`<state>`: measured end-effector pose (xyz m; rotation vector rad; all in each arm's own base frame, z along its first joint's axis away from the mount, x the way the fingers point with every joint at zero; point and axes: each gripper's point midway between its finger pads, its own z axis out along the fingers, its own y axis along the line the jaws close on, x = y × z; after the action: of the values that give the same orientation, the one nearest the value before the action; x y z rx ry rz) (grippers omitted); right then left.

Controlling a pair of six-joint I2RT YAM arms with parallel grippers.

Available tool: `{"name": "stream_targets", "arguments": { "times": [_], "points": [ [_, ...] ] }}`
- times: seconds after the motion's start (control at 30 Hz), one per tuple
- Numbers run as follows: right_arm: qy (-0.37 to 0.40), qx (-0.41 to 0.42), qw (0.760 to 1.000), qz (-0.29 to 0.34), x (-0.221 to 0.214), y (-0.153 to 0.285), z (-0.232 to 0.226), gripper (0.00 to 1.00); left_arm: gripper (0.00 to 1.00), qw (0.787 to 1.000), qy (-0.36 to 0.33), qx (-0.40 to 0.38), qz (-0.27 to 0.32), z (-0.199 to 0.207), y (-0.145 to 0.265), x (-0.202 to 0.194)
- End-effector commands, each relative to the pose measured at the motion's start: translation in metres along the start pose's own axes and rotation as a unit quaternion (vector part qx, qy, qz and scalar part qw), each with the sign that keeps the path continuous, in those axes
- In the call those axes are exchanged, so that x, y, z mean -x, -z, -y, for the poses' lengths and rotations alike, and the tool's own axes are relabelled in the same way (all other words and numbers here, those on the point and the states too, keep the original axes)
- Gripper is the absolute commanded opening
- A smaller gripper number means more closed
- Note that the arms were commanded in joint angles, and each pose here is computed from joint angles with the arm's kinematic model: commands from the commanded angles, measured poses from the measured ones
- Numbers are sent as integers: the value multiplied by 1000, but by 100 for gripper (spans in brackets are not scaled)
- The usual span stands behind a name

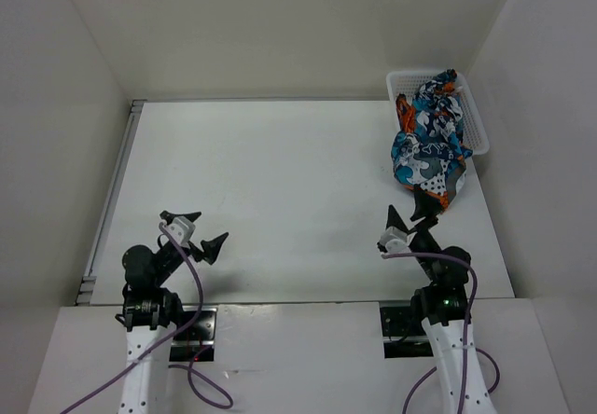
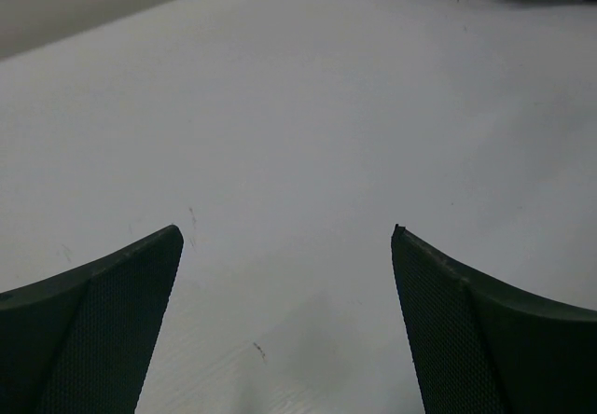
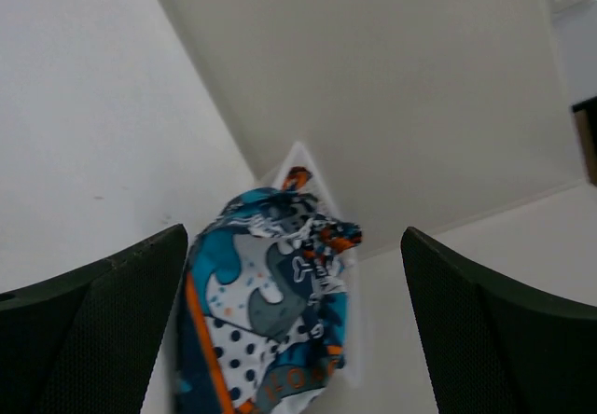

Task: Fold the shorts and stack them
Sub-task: Grab the shorts from the pile

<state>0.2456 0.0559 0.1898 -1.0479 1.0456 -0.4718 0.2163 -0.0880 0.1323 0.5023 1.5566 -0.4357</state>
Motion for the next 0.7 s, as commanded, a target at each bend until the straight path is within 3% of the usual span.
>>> {"name": "stream_targets", "arguments": {
  "times": [0.0,0.03,0.17,0.2,0.23,0.3,0.33,0.37,0.4,0.43,0.57,0.67],
  "points": [
    [94,-123,987,30,33,9,75,100,99,990,-95,-8,108,3,2,80],
    [93,-145,985,24,44,16,99,100,99,991,-86,-4,99,1,1,82],
    [10,-114,993,-43,30,5,117,100,99,998,-38,-21,42,4,1,88],
    [-31,-130,990,-48,39,3,142,100,99,999,-16,-29,16,3,-4,83],
    [-82,-89,988,-96,14,-21,131,100,99,999,-15,-34,16,4,-4,100],
    [-216,-115,956,-163,5,-39,169,100,99,999,24,-28,-29,-8,-14,95],
    [-273,-70,929,-242,-34,-72,140,100,99,998,33,-26,-42,-12,-20,97],
    [-301,-89,901,-298,-55,-78,143,100,99,998,34,-18,-46,-18,-24,117],
    [-325,-111,887,-310,-55,-92,165,100,99,993,66,17,-96,-42,-38,100],
    [-363,-93,855,-358,-81,-105,135,100,99,990,78,23,-118,-48,-46,99],
    [-416,-95,830,-360,-91,-129,122,100,99,948,165,36,-270,-72,-74,61],
    [-450,-101,798,-388,-110,-142,103,97,99,942,168,45,-289,-81,-84,58]
  ]
}}
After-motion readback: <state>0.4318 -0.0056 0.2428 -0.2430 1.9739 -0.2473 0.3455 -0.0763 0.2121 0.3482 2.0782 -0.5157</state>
